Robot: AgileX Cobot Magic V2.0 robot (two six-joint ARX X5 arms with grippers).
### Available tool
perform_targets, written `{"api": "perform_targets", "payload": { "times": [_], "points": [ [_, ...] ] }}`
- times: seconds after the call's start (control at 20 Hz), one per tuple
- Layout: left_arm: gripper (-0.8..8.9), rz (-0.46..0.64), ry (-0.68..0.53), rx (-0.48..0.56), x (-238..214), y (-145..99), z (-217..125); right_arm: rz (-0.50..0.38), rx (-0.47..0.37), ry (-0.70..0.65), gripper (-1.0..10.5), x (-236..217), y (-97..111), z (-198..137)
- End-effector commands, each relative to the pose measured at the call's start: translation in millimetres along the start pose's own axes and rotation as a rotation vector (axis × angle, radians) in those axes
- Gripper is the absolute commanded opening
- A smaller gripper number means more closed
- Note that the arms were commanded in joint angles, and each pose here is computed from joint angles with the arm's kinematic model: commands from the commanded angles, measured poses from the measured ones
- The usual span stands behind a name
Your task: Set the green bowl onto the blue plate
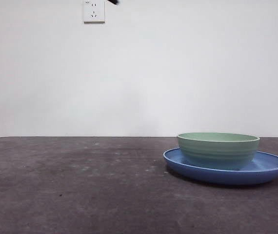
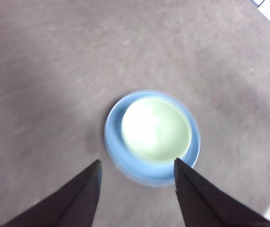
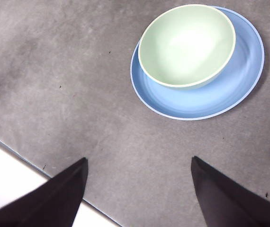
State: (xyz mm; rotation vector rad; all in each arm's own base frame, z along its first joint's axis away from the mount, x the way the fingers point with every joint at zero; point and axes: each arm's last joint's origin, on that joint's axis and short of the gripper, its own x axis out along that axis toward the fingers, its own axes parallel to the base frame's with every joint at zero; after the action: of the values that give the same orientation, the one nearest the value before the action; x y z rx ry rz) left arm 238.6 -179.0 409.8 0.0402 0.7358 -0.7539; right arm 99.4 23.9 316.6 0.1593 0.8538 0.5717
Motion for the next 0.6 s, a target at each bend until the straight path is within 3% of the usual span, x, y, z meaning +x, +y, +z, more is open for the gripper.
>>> {"api": "perform_targets", "payload": {
  "times": [0.05,0.2,0.45,0.6],
  "points": [
    [2.5,0.015,0.03,0.016,-7.0,5.5,-23.8,0.003,-0.004,-0.018,3.5,-3.1,2.0,4.2],
    [2.49,0.001,0.041,0.039,-23.7,7.8,-64.7,0.003,-0.004,-0.017,3.5,-3.1,2.0,4.2],
    [2.48,-0.178,0.064,0.043,-33.8,6.3,-124.5,0.003,-0.004,-0.017,3.5,-3.1,2.0,4.2],
    [2.48,-0.267,0.082,0.042,-37.0,4.7,-140.6,0.003,-0.004,-0.017,3.5,-3.1,2.0,4.2]
  ]
}}
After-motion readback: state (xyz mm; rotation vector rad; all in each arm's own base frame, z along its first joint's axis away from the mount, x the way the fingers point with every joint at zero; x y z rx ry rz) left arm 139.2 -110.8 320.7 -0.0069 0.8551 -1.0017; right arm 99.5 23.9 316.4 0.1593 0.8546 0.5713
